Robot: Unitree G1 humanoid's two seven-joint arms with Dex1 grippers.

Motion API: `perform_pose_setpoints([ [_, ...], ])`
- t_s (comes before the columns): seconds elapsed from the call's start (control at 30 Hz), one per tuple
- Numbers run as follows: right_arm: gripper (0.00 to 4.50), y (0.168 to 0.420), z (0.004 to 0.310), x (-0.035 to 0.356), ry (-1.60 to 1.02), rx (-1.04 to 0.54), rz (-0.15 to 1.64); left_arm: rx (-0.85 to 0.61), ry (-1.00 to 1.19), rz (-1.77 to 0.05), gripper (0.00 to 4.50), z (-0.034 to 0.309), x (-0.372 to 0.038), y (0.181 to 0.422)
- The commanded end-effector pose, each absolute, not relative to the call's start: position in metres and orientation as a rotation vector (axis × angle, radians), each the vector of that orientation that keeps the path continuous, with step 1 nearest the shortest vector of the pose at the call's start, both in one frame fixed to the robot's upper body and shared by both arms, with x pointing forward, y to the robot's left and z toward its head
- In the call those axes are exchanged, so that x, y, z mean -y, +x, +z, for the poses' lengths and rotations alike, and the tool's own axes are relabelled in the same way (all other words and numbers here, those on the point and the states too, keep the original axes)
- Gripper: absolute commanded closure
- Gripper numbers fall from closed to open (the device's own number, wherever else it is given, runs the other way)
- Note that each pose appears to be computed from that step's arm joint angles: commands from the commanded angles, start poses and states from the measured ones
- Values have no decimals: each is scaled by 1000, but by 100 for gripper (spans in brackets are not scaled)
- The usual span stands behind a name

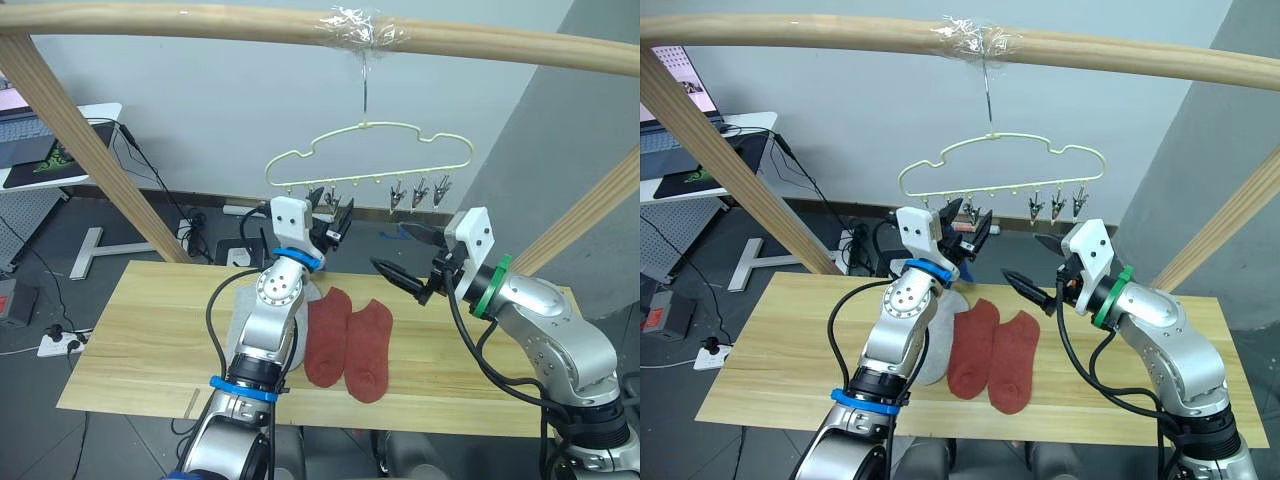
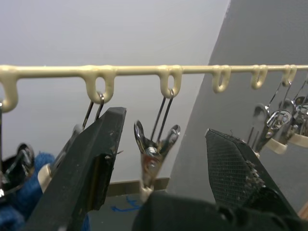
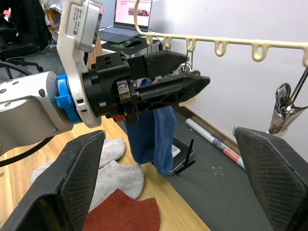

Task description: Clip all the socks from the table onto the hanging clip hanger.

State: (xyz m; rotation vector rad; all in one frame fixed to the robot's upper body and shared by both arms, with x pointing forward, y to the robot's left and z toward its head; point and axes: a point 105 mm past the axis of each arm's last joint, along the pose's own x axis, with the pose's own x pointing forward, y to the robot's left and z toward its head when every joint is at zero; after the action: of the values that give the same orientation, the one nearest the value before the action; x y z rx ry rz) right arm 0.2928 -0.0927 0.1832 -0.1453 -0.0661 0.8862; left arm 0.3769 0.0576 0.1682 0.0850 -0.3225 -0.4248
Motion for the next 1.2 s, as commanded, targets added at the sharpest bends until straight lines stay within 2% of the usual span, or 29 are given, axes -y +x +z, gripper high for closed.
perform_pose_setpoints([
  [0.03,0,287,198,90,-155,128,901,377,84,-437,147,182,-54,373],
  [0.37,0,287,197,91,-155,126,903,385,127,-434,147,183,-54,374],
  [0.6,0,286,196,90,-148,122,903,383,102,-428,354,184,-56,375],
  [0.67,0,286,196,90,-147,122,903,384,101,-429,397,184,-56,375],
  [0.77,0,286,195,90,-148,123,904,385,96,-429,444,184,-56,375],
  [0.9,0,286,194,89,-146,119,904,377,94,-443,449,182,-55,375],
  [1.0,0,288,173,90,-190,33,893,370,88,-436,449,182,-58,376],
  [1.07,0,296,142,92,-267,-71,836,368,88,-437,449,182,-61,377],
  [1.2,0,306,70,88,-221,-309,728,361,93,-433,449,181,-70,379],
])
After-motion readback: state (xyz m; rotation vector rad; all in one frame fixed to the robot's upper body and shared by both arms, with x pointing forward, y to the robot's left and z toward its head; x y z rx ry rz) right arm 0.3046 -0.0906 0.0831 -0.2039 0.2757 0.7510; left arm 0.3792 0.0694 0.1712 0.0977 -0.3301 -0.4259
